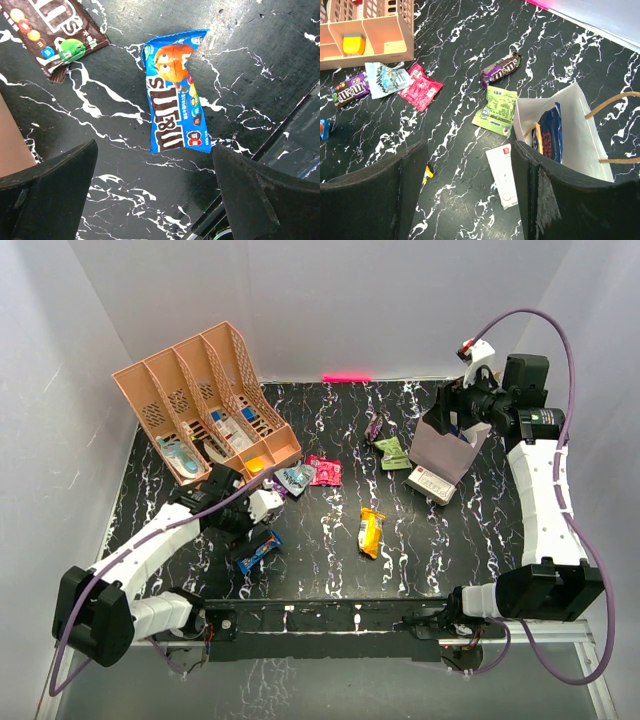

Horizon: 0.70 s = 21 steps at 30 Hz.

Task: Place the snacks into the paper bag
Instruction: Pick up the snack from the center of the board.

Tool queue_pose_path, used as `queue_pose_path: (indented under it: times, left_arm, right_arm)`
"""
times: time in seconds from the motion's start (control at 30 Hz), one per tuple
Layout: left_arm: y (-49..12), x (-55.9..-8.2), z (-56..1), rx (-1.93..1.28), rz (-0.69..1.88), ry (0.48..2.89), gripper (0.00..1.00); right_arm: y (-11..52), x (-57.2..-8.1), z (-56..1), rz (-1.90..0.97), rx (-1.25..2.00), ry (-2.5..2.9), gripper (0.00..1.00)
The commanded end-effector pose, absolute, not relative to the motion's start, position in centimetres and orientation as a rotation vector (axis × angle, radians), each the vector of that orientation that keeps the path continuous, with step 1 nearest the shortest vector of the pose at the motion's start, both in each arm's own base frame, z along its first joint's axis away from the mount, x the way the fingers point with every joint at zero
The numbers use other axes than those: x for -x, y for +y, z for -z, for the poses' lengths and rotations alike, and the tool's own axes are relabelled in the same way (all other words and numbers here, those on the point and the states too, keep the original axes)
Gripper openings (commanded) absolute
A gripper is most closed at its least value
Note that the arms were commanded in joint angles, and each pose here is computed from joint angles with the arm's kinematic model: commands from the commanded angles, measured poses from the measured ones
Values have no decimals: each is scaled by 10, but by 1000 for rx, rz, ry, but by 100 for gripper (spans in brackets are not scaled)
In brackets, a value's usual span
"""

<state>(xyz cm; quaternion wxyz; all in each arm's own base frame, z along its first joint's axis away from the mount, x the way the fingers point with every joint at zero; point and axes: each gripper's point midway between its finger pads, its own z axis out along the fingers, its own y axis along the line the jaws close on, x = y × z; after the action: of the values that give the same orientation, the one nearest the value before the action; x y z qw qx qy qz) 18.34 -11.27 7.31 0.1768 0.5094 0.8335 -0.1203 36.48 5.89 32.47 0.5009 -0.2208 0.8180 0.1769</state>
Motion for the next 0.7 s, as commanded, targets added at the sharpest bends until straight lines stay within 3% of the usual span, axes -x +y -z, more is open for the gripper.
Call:
queue_pose_path:
  times: [0.0,0.33,0.67]
  left_arm:
    - [-116,-182,-63,-1420,319,2386,98]
    - [-107,-168,-30,-1523,167,2389,98]
    - [-106,-161,-14,-1582,180,2414,87]
  right_arm:
    - [57,-362,-347,-357,542,1895,70]
    - [57,-359,-342,-323,554,1908,70]
    - [81,-365,-349,-360,619,1908,71]
